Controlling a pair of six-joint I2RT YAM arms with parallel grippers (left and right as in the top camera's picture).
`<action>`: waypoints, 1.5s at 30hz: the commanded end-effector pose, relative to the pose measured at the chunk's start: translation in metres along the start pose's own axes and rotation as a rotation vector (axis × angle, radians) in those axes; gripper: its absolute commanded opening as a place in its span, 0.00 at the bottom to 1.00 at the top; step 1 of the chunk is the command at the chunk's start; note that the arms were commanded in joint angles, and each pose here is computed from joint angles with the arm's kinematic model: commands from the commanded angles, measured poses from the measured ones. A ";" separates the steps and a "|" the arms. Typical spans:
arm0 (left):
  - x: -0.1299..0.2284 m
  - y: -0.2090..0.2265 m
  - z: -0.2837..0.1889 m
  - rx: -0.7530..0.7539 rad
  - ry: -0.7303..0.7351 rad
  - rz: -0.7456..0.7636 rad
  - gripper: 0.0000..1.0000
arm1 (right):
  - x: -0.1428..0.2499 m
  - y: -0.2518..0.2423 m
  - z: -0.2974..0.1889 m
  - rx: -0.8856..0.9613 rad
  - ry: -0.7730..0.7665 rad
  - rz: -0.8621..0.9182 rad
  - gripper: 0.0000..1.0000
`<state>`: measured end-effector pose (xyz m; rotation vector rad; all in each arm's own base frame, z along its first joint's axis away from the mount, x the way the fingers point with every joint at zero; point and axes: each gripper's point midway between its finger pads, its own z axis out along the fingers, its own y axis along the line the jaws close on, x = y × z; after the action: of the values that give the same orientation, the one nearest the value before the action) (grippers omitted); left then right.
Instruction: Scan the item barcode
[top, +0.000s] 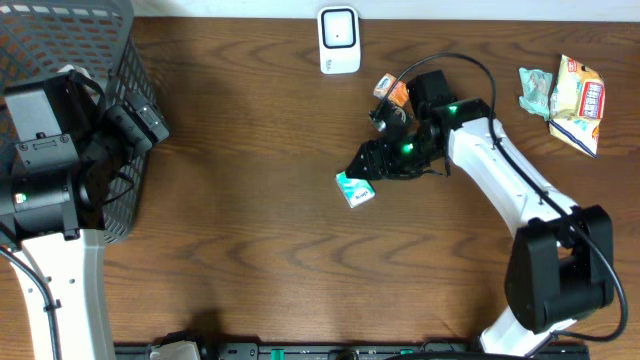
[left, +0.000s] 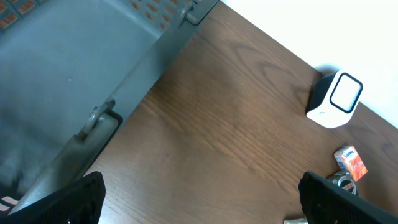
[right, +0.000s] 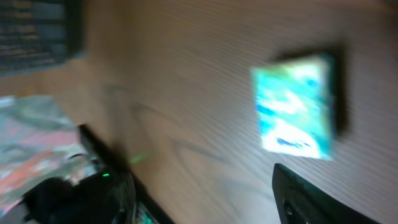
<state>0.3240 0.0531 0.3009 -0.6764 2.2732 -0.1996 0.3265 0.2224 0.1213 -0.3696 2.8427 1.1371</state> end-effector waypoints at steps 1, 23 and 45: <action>-0.001 0.003 0.000 -0.013 -0.004 0.010 0.98 | -0.003 0.041 -0.001 -0.154 -0.008 -0.064 0.91; -0.001 0.003 0.000 -0.013 -0.004 0.010 0.98 | 0.030 0.008 0.052 0.438 -0.038 0.165 0.42; -0.001 0.003 0.000 -0.013 -0.004 0.010 0.98 | 0.051 -0.070 0.091 0.662 -0.121 0.379 0.06</action>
<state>0.3242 0.0532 0.3009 -0.6765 2.2732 -0.1991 0.2837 0.2384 0.0090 0.2077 3.0340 0.2357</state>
